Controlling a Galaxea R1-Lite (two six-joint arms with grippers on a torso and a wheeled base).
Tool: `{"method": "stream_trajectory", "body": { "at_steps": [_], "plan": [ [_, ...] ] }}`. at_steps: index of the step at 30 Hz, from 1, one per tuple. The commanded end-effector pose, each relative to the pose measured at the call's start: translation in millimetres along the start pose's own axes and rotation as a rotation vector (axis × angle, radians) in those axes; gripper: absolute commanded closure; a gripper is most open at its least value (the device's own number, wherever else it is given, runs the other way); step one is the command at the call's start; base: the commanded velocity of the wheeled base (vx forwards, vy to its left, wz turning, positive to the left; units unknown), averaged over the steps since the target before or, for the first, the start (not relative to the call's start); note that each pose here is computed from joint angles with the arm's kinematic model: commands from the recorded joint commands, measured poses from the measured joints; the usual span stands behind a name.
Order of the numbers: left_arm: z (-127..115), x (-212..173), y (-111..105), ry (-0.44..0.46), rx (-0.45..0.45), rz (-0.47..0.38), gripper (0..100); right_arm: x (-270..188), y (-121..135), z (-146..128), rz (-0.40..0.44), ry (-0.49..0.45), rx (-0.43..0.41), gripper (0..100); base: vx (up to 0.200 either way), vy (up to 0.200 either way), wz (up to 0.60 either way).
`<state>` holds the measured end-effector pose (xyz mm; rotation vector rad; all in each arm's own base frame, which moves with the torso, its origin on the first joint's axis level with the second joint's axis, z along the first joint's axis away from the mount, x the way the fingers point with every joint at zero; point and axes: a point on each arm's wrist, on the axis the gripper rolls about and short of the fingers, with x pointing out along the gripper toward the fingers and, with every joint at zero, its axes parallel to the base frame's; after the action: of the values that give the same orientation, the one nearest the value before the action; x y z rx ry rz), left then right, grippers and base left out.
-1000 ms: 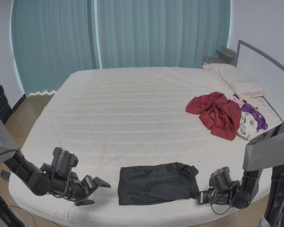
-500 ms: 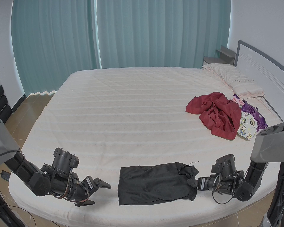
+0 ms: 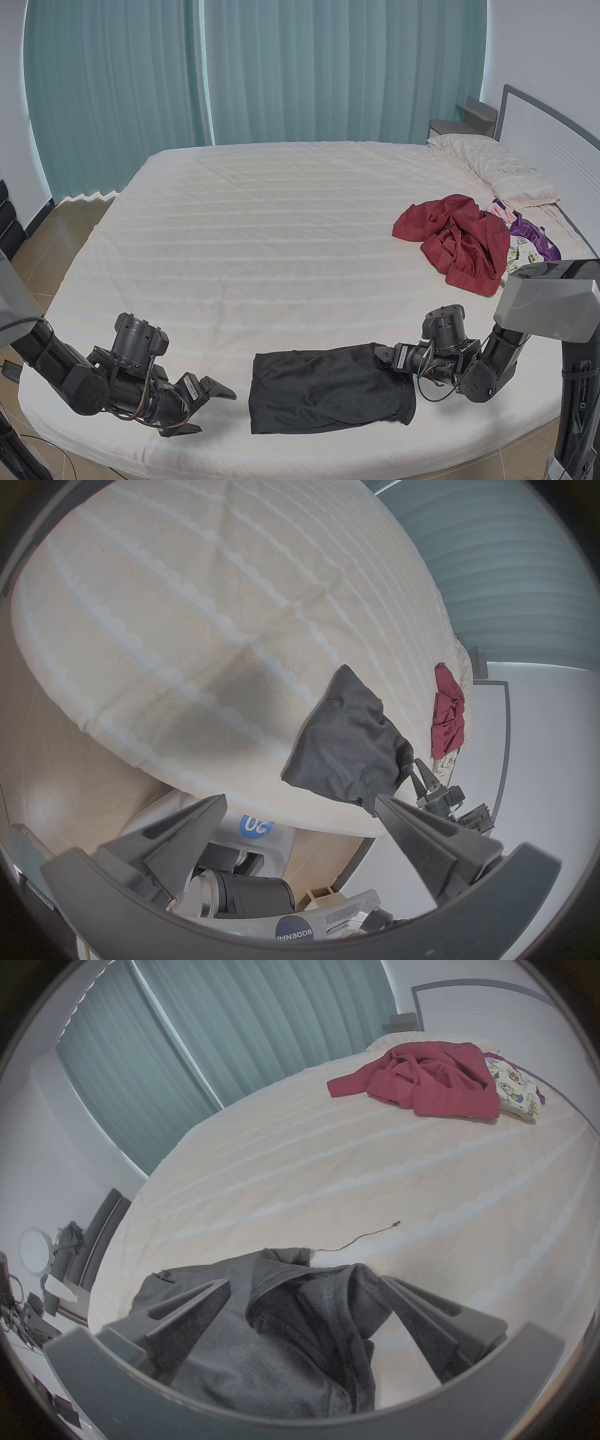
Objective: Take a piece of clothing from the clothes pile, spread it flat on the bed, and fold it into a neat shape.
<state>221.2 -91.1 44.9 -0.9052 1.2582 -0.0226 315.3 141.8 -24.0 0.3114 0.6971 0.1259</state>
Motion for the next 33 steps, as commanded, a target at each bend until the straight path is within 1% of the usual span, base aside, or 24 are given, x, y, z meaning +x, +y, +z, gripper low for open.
{"method": "stream_trajectory", "body": {
  "at_steps": [1,3,7,8,12,18,23,24,27,33],
  "plan": [
    [-1,1,0,0.002,0.001,0.006,0,15,2,-4,0.005,0.011,-0.026,0,0.0,0.0,0.0],
    [-1,2,1,-0.007,0.002,0.013,0,23,6,2,0.016,-0.011,-0.025,0,0.0,0.0,0.0],
    [-1,3,1,-0.012,0.002,0.022,0,32,10,8,0.017,-0.012,-0.022,0,0.0,0.0,0.0],
    [-2,3,1,-0.01,0.005,0.021,0,33,11,9,0.019,0.003,-0.022,100,0.0,0.0,0.0],
    [-2,3,1,-0.01,0.005,0.023,0,31,10,8,0.003,0.022,-0.016,100,0.0,0.0,0.0],
    [-2,3,1,-0.01,0.005,0.023,0,31,1,12,-0.022,0.007,0.002,100,0.0,0.0,0.0],
    [-2,3,1,-0.01,0.005,0.023,0,30,-12,23,-0.046,-0.022,0.095,100,0.0,0.0,0.0],
    [-2,3,1,-0.009,0.005,0.025,0,30,-13,23,-0.047,-0.023,0.098,100,0.0,0.0,0.0],
    [-2,3,1,-0.01,0.005,0.023,0,33,-22,28,-0.057,-0.029,0.144,100,0.0,0.0,0.0],
    [-2,3,1,-0.01,0.005,0.023,0,35,-21,26,-0.037,-0.013,0.156,100,0.0,0.0,0.0]
  ]
}}
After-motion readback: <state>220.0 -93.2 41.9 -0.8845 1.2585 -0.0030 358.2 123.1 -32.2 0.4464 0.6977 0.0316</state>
